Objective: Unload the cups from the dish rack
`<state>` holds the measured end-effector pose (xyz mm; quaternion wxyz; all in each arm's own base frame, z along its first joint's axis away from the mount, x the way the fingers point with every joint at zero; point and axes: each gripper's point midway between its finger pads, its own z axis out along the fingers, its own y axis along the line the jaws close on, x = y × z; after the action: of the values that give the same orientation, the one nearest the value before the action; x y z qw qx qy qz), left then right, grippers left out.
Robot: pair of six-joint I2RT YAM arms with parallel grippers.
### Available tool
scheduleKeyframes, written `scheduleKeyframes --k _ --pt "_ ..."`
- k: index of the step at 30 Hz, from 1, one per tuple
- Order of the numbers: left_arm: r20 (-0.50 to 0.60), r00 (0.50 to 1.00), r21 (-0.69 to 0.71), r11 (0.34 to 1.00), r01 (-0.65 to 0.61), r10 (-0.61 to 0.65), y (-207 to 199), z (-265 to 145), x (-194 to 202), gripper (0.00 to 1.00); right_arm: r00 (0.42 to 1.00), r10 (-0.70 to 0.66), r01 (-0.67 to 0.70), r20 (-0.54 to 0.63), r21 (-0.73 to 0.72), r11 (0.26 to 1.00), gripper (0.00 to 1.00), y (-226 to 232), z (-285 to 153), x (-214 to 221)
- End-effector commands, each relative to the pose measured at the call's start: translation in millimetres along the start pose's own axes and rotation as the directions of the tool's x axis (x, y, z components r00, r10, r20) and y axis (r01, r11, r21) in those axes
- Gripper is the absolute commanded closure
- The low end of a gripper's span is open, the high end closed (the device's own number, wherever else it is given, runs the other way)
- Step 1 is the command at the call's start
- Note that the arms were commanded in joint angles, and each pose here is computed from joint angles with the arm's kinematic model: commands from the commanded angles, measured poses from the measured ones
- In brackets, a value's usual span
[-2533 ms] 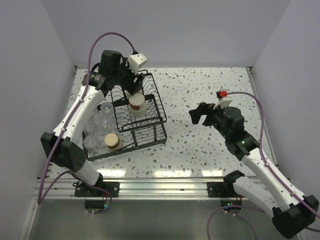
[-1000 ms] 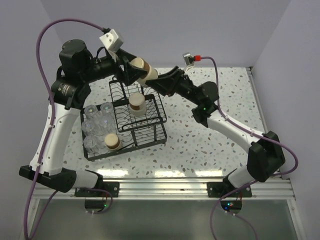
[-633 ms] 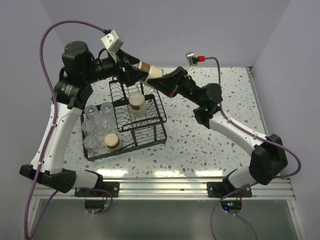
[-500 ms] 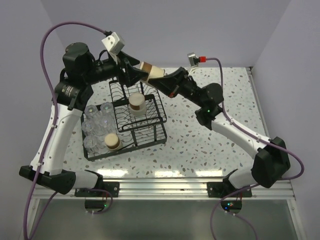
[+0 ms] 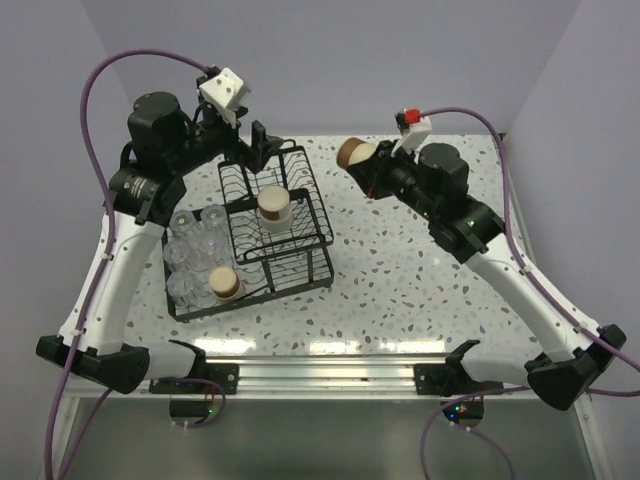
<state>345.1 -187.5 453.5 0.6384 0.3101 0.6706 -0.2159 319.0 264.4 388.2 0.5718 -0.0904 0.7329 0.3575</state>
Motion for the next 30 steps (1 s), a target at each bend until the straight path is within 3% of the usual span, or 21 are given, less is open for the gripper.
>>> scheduleKeyframes --k 1,5,13,17,22,25,30 --pt "-0.008 0.996 -0.136 0.986 -0.095 0.094 19 -20 -7 0.0 0.918 -0.141 0.282 -0.37 0.361 0.889 1.0 -87 -65 57" --pt "-0.073 0.993 -0.154 0.983 -0.103 0.093 22 -24 15 0.0 0.791 -0.037 0.378 -0.611 0.439 0.815 1.0 -124 -109 122" --pt "-0.185 0.98 -0.173 0.979 -0.104 0.072 27 -21 60 0.0 0.657 0.166 0.433 -0.735 0.549 0.715 1.0 -163 -161 206" --pt "-0.184 0.98 -0.153 0.983 -0.101 0.072 22 -22 66 0.0 0.635 0.187 0.436 -0.75 0.547 0.715 1.0 -173 -153 231" --pt "-0.189 0.979 -0.152 0.983 -0.106 0.076 22 -23 68 0.0 0.696 0.233 0.405 -0.68 0.639 0.654 1.0 -210 -137 232" --pt "-0.186 0.979 -0.148 0.983 -0.11 0.082 21 -24 67 0.0 0.71 0.265 0.36 -0.653 0.659 0.66 1.0 -221 -132 236" --pt "-0.195 0.977 -0.131 0.985 -0.109 0.082 19 -21 72 0.0 0.648 0.309 0.332 -0.696 0.623 0.708 1.0 -224 -126 258"
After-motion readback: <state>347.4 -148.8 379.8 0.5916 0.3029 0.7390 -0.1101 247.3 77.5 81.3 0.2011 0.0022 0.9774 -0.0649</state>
